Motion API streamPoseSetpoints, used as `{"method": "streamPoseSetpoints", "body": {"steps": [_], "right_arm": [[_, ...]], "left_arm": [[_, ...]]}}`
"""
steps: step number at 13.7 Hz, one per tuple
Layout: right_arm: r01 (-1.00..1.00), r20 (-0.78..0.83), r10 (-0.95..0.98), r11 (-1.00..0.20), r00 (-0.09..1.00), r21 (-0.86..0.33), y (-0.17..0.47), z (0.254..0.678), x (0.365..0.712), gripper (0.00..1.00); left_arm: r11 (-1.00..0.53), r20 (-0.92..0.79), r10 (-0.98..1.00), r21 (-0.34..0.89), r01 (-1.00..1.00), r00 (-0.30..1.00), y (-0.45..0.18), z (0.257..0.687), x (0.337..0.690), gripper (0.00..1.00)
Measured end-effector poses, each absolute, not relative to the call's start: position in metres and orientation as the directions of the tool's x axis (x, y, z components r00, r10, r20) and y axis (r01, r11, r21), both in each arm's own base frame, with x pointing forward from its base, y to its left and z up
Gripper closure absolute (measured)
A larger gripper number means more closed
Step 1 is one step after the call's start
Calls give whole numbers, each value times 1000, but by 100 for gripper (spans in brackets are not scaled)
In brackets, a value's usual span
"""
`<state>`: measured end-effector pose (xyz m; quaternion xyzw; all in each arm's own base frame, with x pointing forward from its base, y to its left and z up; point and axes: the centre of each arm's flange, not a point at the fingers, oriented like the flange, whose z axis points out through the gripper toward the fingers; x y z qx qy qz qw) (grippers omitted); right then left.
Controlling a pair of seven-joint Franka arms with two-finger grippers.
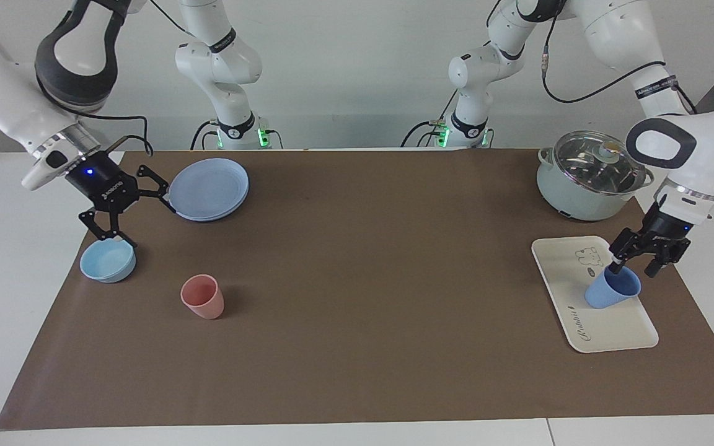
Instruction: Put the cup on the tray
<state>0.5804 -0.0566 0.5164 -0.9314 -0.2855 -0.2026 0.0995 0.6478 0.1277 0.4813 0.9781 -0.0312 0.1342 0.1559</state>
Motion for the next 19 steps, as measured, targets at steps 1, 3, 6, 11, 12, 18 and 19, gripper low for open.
{"method": "streamPoseSetpoints", "body": {"steps": [1, 3, 6, 11, 12, 18, 19], "right_arm": [[520, 380, 465, -852, 800, -52, -45, 516, 581, 0], [397, 295, 378, -918, 877, -6, -25, 514, 582, 0], [164, 184, 168, -986, 969, 40, -9, 510, 575, 0], [-124, 63, -123, -992, 990, 8, 25, 547, 547, 0], [-146, 44, -146, -989, 988, 10, 24, 567, 542, 0], [-182, 3, -182, -983, 983, 15, -4, 647, 521, 0], [-163, -5, -163, -987, 987, 17, -5, 648, 520, 0]], "left_arm": [[-940, 223, -15, 328, -89, 975, 115, 496, 648, 0], [-932, 119, -24, 357, -65, 993, 81, 529, 645, 0], [-963, -49, -144, 238, -129, 988, 21, 557, 631, 0], [-961, -146, -253, -77, -266, 956, -61, 574, 617, 0], [-969, -126, -219, -84, -231, 967, -63, 583, 614, 0], [-993, -64, -120, -4, -120, 991, -53, 598, 611, 0], [-993, -62, -118, -3, -119, 991, -53, 599, 610, 0]]}}
